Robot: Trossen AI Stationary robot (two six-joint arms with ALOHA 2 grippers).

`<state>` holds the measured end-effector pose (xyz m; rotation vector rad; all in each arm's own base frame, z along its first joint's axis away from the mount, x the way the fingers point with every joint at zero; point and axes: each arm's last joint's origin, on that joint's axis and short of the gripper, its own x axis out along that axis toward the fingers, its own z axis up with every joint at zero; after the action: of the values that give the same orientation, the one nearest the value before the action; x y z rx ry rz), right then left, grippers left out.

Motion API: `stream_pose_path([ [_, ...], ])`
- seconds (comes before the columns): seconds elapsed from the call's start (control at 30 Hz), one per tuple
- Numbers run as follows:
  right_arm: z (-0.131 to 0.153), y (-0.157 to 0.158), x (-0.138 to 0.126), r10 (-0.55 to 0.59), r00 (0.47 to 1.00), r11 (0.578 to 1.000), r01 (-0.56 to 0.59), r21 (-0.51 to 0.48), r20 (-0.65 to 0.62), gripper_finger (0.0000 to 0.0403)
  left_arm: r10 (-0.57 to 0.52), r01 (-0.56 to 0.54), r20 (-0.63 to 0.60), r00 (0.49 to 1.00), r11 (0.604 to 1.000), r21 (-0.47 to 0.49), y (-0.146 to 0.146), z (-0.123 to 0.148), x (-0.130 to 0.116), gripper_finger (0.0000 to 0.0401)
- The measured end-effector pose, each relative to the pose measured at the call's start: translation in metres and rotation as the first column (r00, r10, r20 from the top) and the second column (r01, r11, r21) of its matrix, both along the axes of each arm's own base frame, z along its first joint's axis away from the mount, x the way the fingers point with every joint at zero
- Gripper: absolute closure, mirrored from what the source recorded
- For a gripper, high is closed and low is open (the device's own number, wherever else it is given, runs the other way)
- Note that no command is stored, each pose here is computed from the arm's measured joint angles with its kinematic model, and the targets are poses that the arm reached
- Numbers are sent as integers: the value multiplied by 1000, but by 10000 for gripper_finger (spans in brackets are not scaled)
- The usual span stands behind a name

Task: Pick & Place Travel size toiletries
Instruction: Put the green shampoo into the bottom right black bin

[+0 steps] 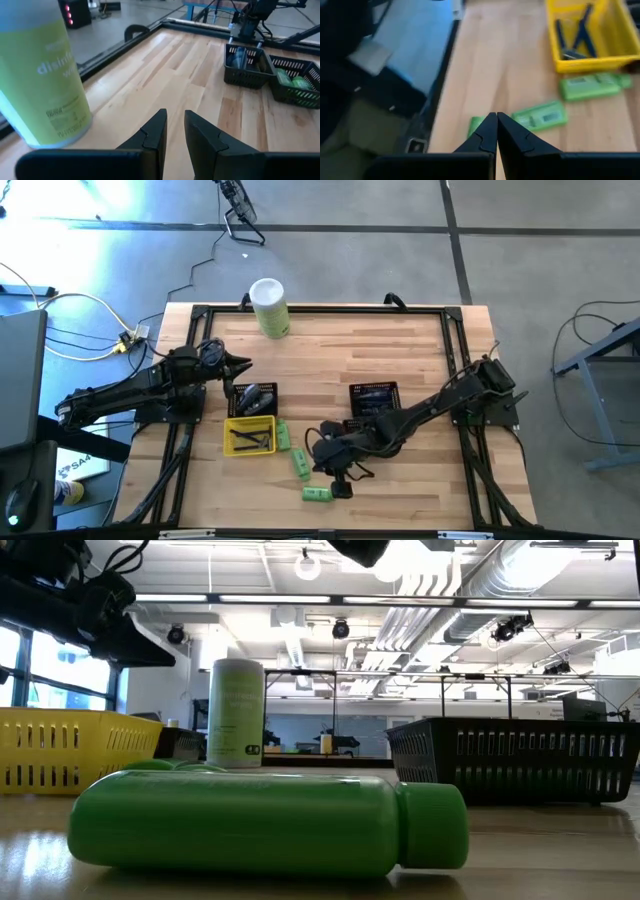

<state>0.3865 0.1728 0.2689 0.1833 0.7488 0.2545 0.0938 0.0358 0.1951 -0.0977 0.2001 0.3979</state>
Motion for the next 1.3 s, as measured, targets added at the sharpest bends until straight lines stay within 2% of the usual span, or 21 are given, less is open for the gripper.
stream_pose_path([
  [0.1, 0, -1, 1, -41, 999, 999, 41, 4, 1, 386, -4, 4, 17, 1000, 1000, 25, 0, 2, 0, 338],
  [0.2, 2, -1, 3, -46, 999, 999, 46, 18, 27, 355, -5, 3, 52, 999, 999, 38, 0, 6, 1, 338],
  [0.53, 9, 1, 7, -93, 991, 994, 86, 67, 101, 180, -7, 2, 98, 995, 998, 55, 1, 11, 2, 338],
  [0.7, 10, 2, 7, -87, 990, 994, 79, 77, 115, 123, -8, 3, 98, 995, 999, 53, 1, 11, 2, 338],
  [0.83, 12, 3, 8, -89, 988, 993, 79, 85, 127, 106, -7, 2, 101, 995, 999, 46, 0, 11, 2, 338],
  [1.0, 7, 2, 8, -91, 991, 994, 85, 67, 101, 104, -7, 2, 100, 995, 999, 45, 0, 10, 2, 338],
  [1.1, -6, 2, 13, -107, 991, 994, 105, 32, 78, 104, -7, 3, 99, 995, 999, 45, 0, 10, 2, 338],
  [1.3, -52, 6, 25, -107, 993, 994, 106, -27, -38, 103, -9, 6, 93, 996, 999, 38, 0, 10, 2, 338],
])
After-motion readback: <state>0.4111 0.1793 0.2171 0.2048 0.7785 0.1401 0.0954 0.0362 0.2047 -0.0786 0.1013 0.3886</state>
